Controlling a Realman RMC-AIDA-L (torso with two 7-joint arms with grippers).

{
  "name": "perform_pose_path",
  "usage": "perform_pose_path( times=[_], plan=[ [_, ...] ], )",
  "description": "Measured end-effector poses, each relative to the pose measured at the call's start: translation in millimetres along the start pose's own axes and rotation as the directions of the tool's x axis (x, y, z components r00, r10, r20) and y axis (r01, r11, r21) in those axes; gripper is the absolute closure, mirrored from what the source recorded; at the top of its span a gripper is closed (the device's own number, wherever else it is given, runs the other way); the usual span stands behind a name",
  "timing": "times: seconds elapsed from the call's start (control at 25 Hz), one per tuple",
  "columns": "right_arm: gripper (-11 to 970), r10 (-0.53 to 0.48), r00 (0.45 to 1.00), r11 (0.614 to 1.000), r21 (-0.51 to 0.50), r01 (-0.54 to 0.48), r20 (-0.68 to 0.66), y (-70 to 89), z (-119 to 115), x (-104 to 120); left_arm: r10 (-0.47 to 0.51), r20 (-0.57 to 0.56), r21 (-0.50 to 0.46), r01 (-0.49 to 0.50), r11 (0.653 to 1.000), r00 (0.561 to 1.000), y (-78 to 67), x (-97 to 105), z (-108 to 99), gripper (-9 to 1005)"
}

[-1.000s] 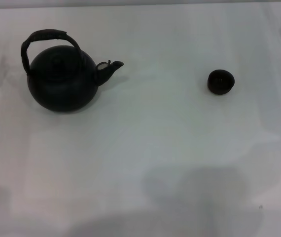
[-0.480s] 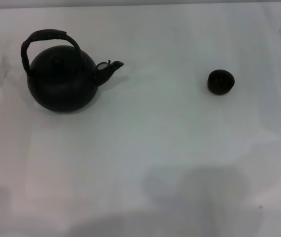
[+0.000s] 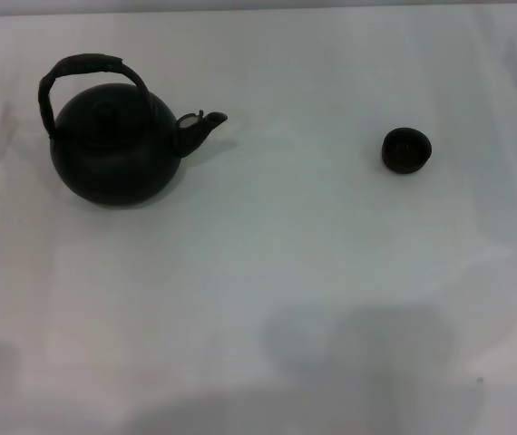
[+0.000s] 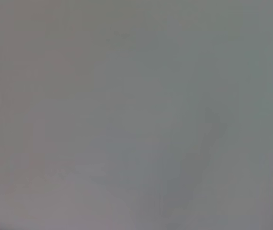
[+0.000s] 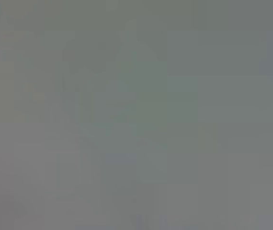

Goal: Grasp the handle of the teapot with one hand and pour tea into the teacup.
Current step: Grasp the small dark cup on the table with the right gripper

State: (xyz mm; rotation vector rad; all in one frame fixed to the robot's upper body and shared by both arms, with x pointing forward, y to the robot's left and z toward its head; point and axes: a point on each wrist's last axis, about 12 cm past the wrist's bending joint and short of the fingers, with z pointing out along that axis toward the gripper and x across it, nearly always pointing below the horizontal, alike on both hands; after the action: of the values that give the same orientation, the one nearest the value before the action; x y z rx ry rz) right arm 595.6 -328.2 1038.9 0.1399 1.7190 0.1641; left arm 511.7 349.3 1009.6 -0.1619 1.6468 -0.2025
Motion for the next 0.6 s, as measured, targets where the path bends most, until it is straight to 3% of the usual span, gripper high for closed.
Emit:
perform_pose_path(
  times=[0.2,0.44,0.56,0.6],
  plan=[
    [116,0.005,0.998,0.987,-0.157,-0.014,-0.057,9.4,18,-22,0.0,0.013,0.006,0.0,1.0,1.0,0.4,-1,-2,108],
    [117,-0.09,0.983,0.952,-0.304,0.038,-0.158,24.4,41,-67,0.005,0.013,-0.003,-0.005,1.0,1.0,3.2,-1,-4,110],
    [117,-0.157,0.97,0.912,-0.404,0.07,-0.186,33.9,45,-90,0.009,0.013,-0.01,-0.009,1.0,1.0,5.3,-1,-6,112],
    [117,-0.2,0.959,0.878,-0.471,0.083,-0.203,41.3,45,-101,0.009,0.014,-0.011,-0.008,1.0,1.0,5.4,-1,-6,112]
  ],
)
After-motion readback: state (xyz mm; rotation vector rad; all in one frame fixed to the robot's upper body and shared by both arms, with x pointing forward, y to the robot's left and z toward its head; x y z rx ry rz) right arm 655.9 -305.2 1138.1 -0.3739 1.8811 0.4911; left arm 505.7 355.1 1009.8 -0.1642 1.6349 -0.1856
